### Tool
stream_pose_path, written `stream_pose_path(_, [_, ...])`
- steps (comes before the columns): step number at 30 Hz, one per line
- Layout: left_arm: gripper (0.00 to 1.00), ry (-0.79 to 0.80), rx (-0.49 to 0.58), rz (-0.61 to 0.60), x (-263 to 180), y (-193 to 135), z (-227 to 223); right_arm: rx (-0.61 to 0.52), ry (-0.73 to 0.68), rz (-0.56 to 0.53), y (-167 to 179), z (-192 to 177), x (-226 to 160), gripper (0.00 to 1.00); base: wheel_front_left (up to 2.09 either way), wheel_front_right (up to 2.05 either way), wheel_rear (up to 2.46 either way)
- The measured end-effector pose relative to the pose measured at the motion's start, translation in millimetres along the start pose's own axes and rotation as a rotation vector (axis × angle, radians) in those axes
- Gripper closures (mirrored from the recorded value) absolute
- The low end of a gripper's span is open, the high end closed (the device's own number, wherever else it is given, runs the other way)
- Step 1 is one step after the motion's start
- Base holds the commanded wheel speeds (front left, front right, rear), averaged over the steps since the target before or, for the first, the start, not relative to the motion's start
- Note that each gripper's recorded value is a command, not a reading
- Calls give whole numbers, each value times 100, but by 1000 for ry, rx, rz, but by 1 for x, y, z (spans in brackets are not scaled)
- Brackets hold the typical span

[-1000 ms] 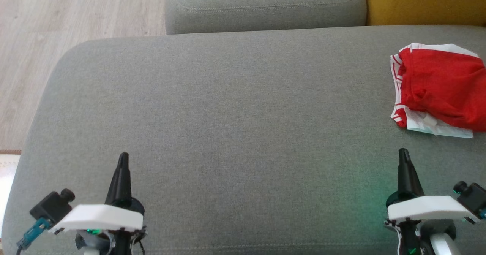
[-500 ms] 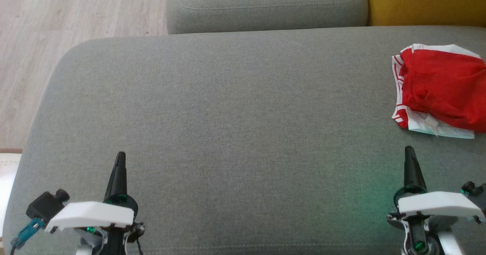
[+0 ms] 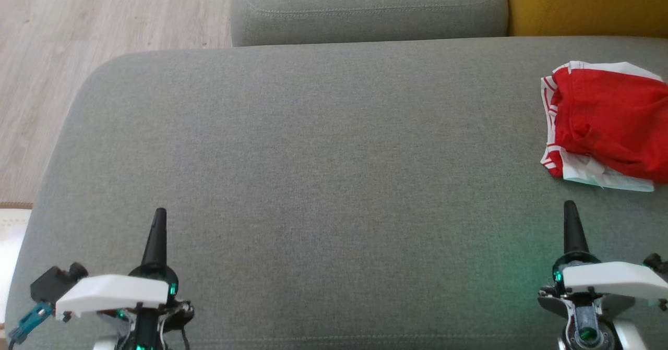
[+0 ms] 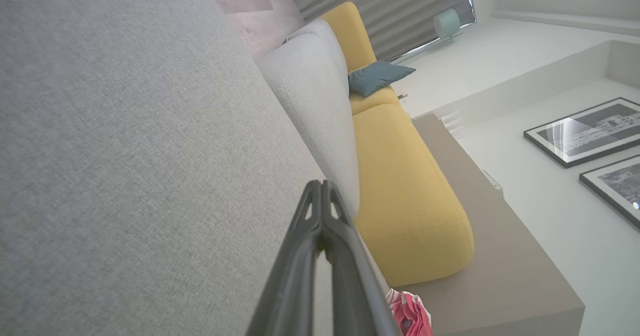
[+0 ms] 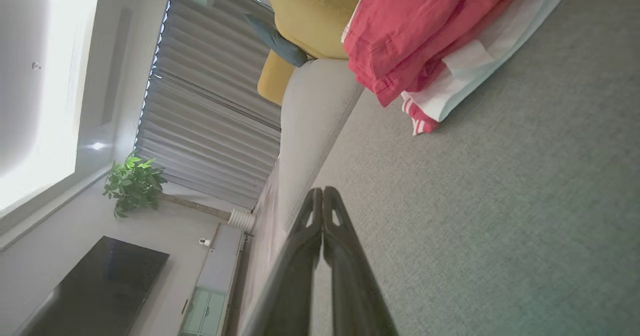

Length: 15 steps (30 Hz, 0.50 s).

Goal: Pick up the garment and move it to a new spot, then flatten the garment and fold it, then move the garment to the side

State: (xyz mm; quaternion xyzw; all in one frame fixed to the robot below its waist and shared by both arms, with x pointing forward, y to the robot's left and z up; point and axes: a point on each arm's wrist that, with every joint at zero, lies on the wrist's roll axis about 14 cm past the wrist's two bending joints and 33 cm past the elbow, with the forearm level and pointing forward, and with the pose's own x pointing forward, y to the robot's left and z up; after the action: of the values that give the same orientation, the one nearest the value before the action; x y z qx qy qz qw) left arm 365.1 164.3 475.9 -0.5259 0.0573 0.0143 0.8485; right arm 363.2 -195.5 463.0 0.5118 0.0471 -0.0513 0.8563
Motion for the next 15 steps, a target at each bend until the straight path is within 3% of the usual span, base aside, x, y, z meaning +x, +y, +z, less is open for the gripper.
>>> stream_pose_path(15, [100,2,-170,13,2,7,5,180,4,-3,0,3,1,100,0,0,0])
